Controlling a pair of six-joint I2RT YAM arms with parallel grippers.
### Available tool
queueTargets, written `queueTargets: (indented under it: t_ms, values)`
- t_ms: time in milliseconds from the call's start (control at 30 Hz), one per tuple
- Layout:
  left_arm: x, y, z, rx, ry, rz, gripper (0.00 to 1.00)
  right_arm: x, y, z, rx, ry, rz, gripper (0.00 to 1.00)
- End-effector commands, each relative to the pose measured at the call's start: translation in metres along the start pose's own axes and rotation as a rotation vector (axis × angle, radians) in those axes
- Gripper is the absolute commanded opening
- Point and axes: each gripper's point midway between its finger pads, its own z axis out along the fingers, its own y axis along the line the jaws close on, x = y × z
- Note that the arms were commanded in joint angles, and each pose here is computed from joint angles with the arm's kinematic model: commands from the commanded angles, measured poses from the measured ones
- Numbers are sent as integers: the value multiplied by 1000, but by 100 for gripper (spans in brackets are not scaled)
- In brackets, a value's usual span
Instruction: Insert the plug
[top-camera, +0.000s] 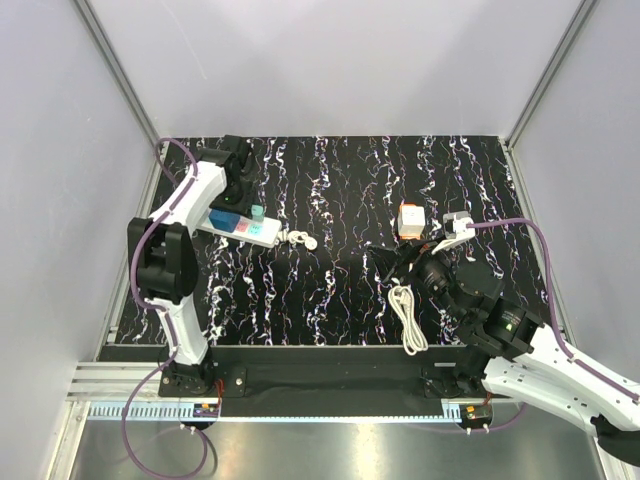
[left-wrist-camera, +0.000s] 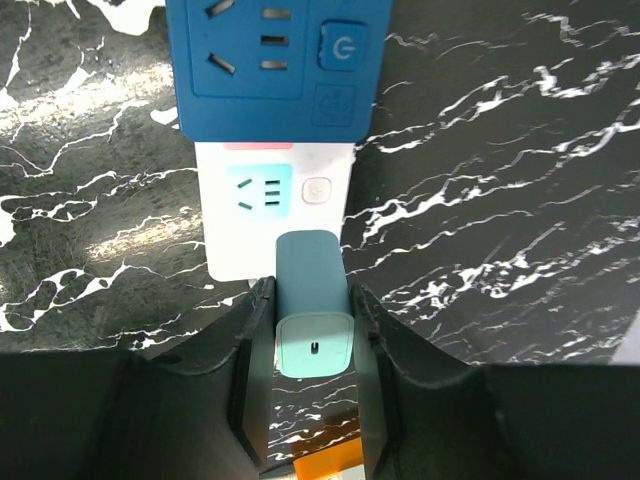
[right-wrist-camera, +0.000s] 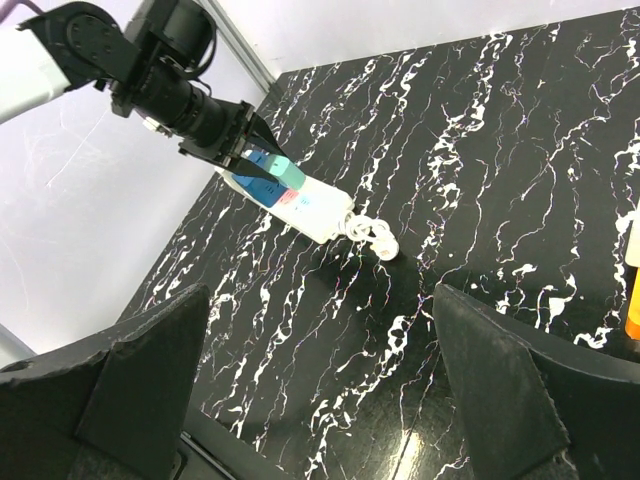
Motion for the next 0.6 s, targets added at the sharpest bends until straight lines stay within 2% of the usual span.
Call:
queueTargets:
  t_ms: [0, 567]
  values:
    - [5, -11, -4, 17, 31, -19, 0, -12, 1, 0, 16, -35, 21, 100]
    - [-6, 7, 18, -52, -8, -9, 0, -10, 1, 1, 19, -30, 11, 100]
